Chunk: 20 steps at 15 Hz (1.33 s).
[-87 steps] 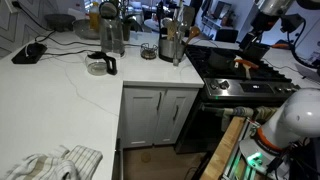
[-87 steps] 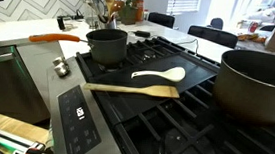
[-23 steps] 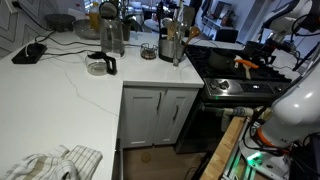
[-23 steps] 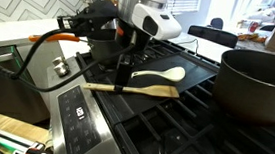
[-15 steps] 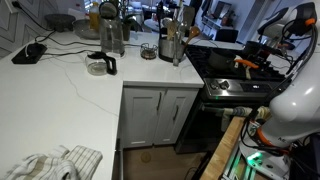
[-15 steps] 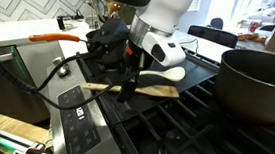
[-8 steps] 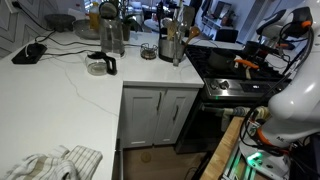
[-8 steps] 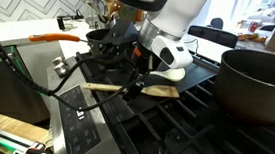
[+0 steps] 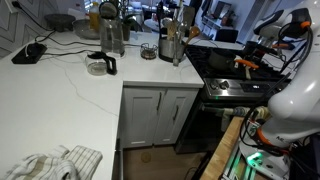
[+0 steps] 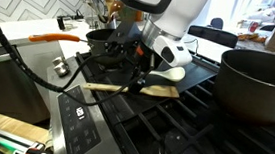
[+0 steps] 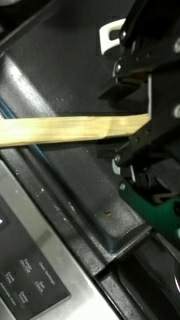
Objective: Put the wooden spatula in the kitchen utensils box
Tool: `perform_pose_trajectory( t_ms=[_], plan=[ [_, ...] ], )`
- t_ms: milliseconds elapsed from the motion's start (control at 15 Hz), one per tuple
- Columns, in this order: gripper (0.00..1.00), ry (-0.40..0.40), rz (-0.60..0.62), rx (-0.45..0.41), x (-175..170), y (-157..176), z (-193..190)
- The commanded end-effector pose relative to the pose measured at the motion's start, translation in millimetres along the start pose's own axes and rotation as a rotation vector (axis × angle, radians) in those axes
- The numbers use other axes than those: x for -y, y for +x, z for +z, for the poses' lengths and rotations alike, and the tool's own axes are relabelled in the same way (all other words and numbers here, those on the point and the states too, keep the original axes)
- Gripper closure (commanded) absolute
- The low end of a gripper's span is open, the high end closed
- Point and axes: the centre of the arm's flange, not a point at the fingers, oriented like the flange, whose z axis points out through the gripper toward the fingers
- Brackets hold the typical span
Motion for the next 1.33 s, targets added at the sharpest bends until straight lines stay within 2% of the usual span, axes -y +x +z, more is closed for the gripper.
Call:
perform_pose_trajectory(
  t_ms=[0,267,333,400,733,1000,1267],
  plan=[
    [0.55,-0.018,0.019,0.009,3,9,3],
    [0.95,-0.041,0.002,0.003,6,5,2],
    [0.99,-0.041,-0.005,-0.001,6,1,-1],
    [0.95,-0.040,-0.011,-0.005,5,-2,-4],
    [0.94,-0.002,-0.117,-0.092,-7,-53,-53],
    [0.94,0.047,-0.303,-0.218,-8,-115,-99],
    [0.94,0.099,-0.467,-0.346,10,-179,-131]
  ],
)
